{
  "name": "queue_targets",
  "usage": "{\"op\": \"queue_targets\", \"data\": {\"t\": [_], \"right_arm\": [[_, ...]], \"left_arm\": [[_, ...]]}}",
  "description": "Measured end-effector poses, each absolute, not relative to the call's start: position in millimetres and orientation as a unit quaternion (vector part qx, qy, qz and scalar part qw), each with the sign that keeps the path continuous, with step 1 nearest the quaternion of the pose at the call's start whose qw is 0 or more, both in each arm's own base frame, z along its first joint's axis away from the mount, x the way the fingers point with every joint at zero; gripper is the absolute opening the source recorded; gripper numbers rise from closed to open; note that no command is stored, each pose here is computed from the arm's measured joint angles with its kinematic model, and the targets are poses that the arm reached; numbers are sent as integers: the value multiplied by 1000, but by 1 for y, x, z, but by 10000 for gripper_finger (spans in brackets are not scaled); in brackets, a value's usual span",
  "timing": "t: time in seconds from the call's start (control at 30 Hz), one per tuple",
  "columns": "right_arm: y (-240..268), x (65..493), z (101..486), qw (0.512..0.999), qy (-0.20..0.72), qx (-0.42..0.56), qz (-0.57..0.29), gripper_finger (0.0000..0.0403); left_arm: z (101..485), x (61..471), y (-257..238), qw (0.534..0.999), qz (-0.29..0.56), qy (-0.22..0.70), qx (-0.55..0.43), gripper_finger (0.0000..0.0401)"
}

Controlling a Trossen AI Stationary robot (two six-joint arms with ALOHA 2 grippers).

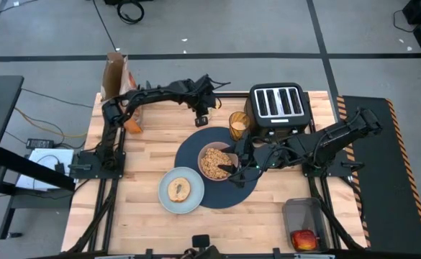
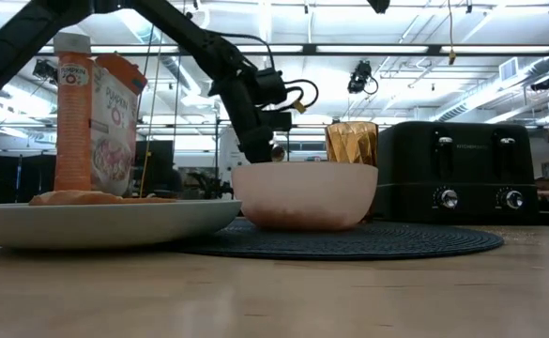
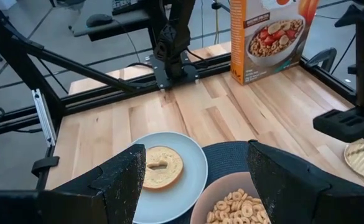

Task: Arrange a breakfast setting
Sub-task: Move the gold organizer on the top center of the table, then put the gold spoon on the right side of the light orange bowl on the blue table placemat

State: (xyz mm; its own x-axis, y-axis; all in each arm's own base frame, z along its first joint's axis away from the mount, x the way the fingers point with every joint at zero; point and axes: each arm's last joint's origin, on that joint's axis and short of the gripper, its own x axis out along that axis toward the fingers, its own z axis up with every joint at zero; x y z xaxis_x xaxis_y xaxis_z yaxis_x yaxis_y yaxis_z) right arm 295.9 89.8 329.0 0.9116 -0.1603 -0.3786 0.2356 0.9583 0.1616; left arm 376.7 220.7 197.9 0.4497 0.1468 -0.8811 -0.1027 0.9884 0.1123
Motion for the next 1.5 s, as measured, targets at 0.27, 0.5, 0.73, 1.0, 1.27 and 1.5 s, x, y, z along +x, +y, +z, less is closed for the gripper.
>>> {"op": "queue_targets", "data": {"t": [0.27, 0.5, 0.73, 1.0, 1.27, 1.5], "right_arm": [[89, 296, 329, 972, 184, 101, -104, 284], [88, 297, 329, 973, 183, 97, -106, 284], [87, 296, 329, 972, 187, 91, -106, 284], [87, 295, 327, 971, 196, 86, -106, 284], [86, 296, 328, 971, 193, 85, -108, 284], [86, 297, 328, 972, 188, 90, -110, 284]], "left_arm": [[197, 379, 222, 854, 83, 513, 19, 74], [233, 364, 224, 868, 96, 486, 29, 87], [281, 328, 264, 922, 136, 359, -46, 109], [231, 318, 278, 949, 112, 282, -83, 224], [201, 320, 267, 956, 149, 248, -39, 309], [195, 320, 264, 963, 158, 218, -6, 302]]}}
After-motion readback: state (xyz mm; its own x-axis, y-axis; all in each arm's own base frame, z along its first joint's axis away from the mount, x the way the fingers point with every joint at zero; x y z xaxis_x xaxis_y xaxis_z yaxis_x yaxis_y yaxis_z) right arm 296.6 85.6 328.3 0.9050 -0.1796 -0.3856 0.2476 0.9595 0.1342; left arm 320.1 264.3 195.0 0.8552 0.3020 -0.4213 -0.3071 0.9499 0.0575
